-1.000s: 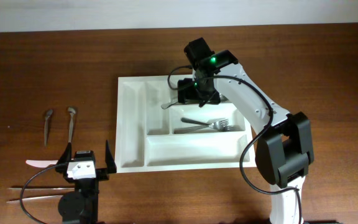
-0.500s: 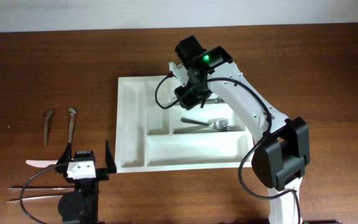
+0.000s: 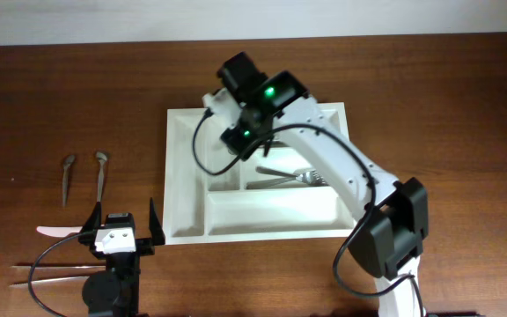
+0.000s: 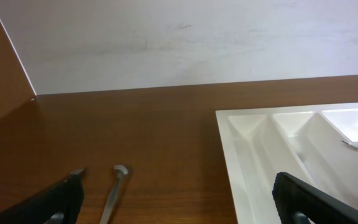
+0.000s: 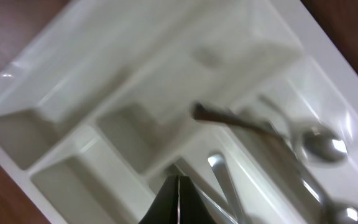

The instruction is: Pack container

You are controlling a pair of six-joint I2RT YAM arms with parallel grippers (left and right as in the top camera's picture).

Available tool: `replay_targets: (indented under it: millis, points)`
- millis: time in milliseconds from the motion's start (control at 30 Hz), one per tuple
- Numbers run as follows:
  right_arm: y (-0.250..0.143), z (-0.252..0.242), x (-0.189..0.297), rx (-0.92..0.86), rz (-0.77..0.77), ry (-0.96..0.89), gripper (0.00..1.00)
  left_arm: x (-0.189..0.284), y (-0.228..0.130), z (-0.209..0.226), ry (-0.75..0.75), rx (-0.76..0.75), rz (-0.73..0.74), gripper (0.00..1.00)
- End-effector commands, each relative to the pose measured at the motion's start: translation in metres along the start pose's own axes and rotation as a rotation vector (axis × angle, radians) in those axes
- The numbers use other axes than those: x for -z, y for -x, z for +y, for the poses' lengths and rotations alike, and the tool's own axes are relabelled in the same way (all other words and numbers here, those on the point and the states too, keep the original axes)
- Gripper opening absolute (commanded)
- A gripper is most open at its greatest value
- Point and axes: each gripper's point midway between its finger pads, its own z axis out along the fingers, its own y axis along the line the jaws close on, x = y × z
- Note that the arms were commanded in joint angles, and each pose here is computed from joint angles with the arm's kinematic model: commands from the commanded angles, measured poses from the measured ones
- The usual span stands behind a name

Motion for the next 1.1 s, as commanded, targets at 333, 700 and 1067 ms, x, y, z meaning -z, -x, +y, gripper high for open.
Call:
replay_targets:
  millis: [333,700,1067]
  points:
    - [0.007,0.026,-0.023,0.131,0.012,0.051,0.04,0.000,-0.001,-0.001,-0.001,0.006,-0.001,0.99]
    - [0.005,0.036,-0.044,0.142,0.028,0.127,0.04,0.000,-0.001,-0.001,-0.001,0.006,-0.001,0.99]
    - [-0.001,0.032,-0.076,0.133,0.067,0.137,0.04,0.000,-0.001,-0.001,-0.001,0.006,-0.001,0.99]
